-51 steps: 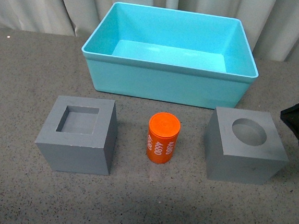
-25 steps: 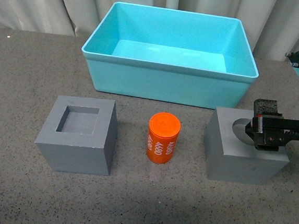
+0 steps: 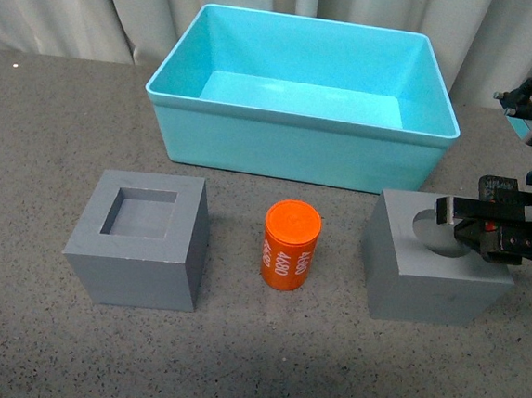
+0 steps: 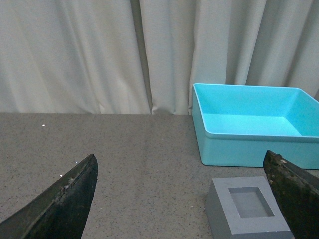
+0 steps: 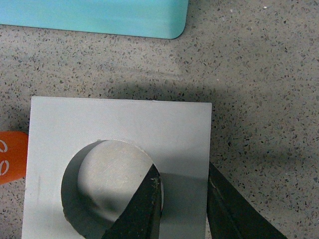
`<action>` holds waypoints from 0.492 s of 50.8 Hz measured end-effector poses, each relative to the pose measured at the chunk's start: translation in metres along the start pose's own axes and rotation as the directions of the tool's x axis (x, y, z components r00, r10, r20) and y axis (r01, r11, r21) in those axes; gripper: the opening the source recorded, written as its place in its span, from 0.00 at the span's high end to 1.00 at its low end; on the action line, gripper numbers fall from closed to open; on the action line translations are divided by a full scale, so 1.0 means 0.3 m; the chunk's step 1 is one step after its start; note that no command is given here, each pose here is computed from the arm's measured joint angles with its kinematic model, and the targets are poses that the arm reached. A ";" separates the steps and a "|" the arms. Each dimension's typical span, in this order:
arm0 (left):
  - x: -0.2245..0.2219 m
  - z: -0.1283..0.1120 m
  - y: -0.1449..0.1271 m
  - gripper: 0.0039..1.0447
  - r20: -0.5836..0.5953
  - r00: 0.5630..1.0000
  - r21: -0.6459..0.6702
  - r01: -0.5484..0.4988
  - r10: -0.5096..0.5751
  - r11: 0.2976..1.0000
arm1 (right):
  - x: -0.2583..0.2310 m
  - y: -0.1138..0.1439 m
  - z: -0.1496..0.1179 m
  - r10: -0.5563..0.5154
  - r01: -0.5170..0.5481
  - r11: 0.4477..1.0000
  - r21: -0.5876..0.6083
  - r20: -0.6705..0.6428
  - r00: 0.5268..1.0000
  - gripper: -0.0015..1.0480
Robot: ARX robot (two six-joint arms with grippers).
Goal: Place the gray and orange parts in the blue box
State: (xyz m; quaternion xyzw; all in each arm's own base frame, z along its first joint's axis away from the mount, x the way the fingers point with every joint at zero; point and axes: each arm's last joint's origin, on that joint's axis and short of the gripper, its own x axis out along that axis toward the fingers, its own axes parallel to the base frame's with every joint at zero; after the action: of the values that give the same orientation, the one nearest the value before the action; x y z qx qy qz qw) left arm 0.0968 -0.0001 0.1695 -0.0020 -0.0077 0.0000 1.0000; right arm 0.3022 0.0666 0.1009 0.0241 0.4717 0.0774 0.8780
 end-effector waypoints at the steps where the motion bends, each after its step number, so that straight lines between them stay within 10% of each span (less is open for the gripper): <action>1: 0.000 0.000 0.000 0.06 0.000 1.000 0.000 0.000 0.000 1.000 | 0.000 0.000 0.000 0.000 0.000 1.000 0.000 0.000 1.000 0.83; 25: 0.000 0.000 0.000 0.06 0.000 1.000 0.000 0.000 0.000 1.000 | -0.187 -0.042 0.050 0.034 -0.038 0.999 0.034 0.110 0.993 0.83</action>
State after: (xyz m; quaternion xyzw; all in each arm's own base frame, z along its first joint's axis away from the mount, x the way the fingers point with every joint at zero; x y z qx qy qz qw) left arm 0.0968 -0.0001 0.1695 -0.0020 -0.0077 0.0000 1.0000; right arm 0.2856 0.0458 0.1540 0.0528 0.4236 0.0829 0.9005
